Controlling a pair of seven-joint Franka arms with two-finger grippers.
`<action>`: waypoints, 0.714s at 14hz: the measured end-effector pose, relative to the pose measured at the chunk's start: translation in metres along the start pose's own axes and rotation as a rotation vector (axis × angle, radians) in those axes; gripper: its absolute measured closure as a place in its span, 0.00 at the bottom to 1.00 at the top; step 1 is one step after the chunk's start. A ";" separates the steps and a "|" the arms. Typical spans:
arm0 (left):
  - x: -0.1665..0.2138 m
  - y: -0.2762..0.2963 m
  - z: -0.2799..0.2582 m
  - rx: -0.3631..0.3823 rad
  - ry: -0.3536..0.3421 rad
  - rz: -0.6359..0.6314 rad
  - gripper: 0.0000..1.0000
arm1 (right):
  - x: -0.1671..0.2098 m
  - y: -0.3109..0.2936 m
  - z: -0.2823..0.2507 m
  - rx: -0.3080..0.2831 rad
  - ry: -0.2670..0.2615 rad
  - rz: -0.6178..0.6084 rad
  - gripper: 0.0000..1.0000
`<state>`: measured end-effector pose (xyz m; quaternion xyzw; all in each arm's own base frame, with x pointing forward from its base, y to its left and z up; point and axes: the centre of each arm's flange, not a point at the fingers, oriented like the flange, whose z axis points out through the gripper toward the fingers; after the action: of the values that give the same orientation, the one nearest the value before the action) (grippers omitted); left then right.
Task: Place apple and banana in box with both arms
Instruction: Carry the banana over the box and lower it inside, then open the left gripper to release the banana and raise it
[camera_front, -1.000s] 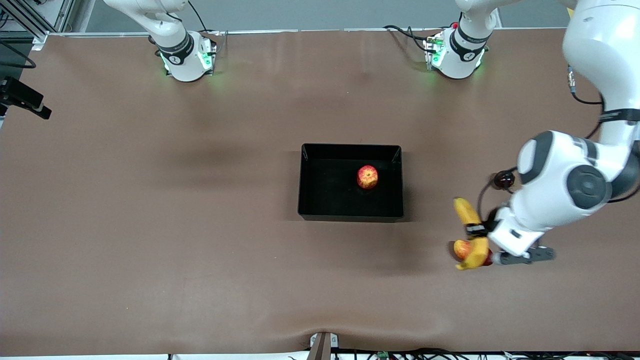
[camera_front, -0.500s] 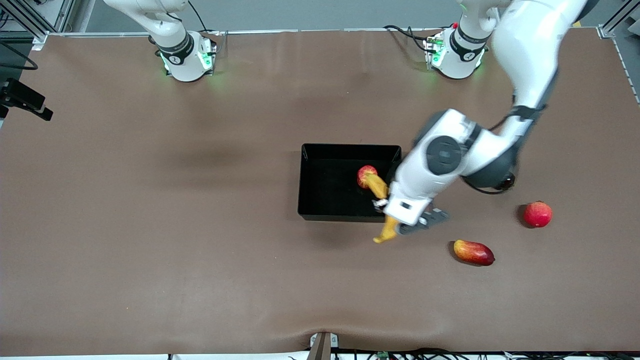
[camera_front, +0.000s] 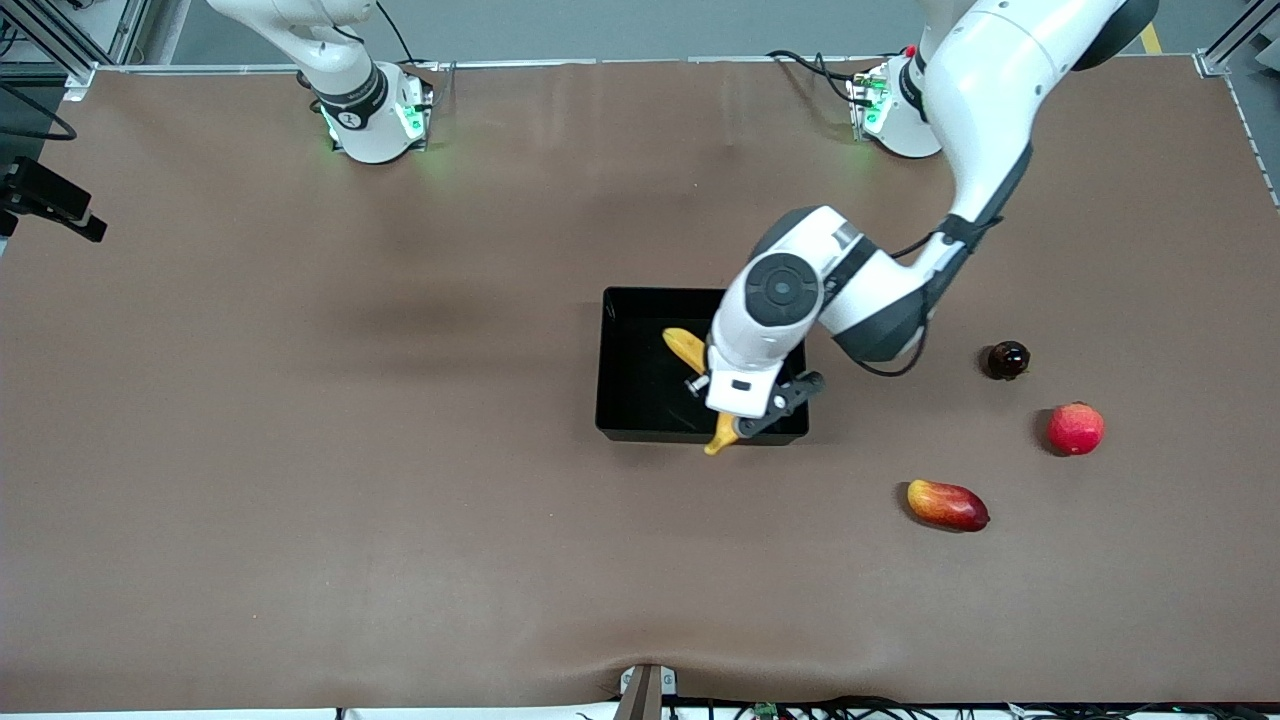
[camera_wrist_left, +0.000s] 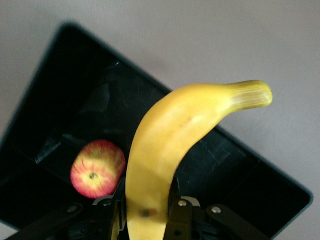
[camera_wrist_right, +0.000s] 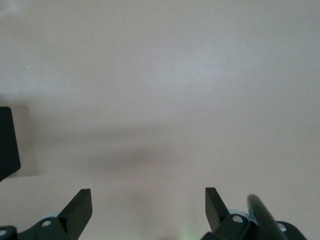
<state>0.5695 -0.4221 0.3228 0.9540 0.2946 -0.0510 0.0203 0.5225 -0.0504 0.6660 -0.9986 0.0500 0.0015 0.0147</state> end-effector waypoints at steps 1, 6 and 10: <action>-0.013 0.004 0.010 0.012 -0.003 -0.028 0.66 | 0.000 0.000 0.000 0.000 0.000 0.001 0.00; -0.057 0.020 0.055 0.046 0.018 -0.079 0.66 | 0.000 -0.002 0.000 0.005 0.000 -0.003 0.00; -0.069 0.025 0.109 0.065 0.058 -0.113 0.66 | 0.000 -0.004 0.000 0.010 0.000 -0.006 0.00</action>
<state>0.5176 -0.4887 0.2227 0.9370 0.3468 -0.0341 -0.0222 0.5231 -0.0465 0.6658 -0.9987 0.0468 0.0015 0.0198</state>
